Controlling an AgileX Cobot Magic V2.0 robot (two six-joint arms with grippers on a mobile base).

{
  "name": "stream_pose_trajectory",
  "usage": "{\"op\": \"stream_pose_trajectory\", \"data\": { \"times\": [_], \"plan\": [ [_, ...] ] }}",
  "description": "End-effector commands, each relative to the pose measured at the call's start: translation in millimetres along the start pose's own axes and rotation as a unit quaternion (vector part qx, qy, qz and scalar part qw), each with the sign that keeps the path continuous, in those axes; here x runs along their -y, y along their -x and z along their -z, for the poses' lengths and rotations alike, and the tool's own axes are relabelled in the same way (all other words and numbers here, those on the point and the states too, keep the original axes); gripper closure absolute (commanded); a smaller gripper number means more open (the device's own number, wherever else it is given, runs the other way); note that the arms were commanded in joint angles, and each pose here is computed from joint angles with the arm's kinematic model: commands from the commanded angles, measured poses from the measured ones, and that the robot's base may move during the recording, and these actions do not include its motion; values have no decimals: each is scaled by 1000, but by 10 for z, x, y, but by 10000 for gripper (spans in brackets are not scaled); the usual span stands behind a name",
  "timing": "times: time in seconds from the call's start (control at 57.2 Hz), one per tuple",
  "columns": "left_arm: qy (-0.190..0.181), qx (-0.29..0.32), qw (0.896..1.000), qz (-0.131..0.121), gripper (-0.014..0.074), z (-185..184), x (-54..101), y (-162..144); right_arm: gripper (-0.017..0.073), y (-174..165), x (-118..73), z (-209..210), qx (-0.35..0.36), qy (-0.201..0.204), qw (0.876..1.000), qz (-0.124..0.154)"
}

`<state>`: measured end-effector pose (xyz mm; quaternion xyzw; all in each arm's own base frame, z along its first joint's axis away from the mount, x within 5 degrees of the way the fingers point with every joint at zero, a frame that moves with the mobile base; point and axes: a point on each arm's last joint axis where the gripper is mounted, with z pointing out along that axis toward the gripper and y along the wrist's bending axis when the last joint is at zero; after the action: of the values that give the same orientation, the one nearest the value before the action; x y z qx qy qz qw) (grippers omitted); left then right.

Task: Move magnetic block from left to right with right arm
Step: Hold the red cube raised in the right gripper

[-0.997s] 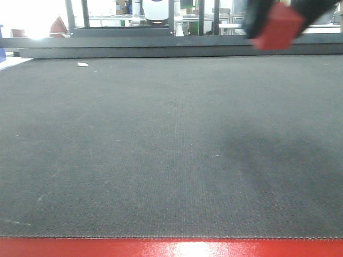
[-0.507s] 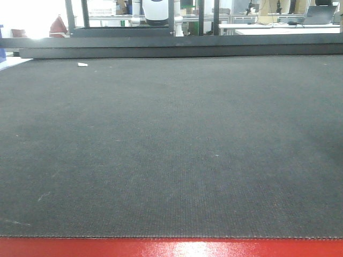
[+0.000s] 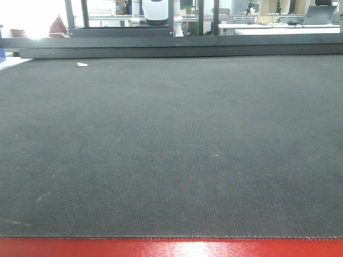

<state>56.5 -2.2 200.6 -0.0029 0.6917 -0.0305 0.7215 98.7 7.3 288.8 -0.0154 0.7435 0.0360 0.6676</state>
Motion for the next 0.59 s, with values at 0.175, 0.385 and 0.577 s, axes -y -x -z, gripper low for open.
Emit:
{"op": "stream_pose_trajectory", "data": {
  "times": [0.175, 0.385, 0.577],
  "plan": [
    [-3, 42, 999, 5, 720, 8, 2, 51, 225, 159, -1, 323, 120, 0, 993, 5],
    [-3, 42, 999, 5, 720, 8, 2, 51, 225, 180, -4, 418, 144, 2, 990, 5],
    [-3, 42, 999, 5, 720, 8, 2, 51, 225, 176, -4, 416, 143, 2, 990, 5]
  ]
}}
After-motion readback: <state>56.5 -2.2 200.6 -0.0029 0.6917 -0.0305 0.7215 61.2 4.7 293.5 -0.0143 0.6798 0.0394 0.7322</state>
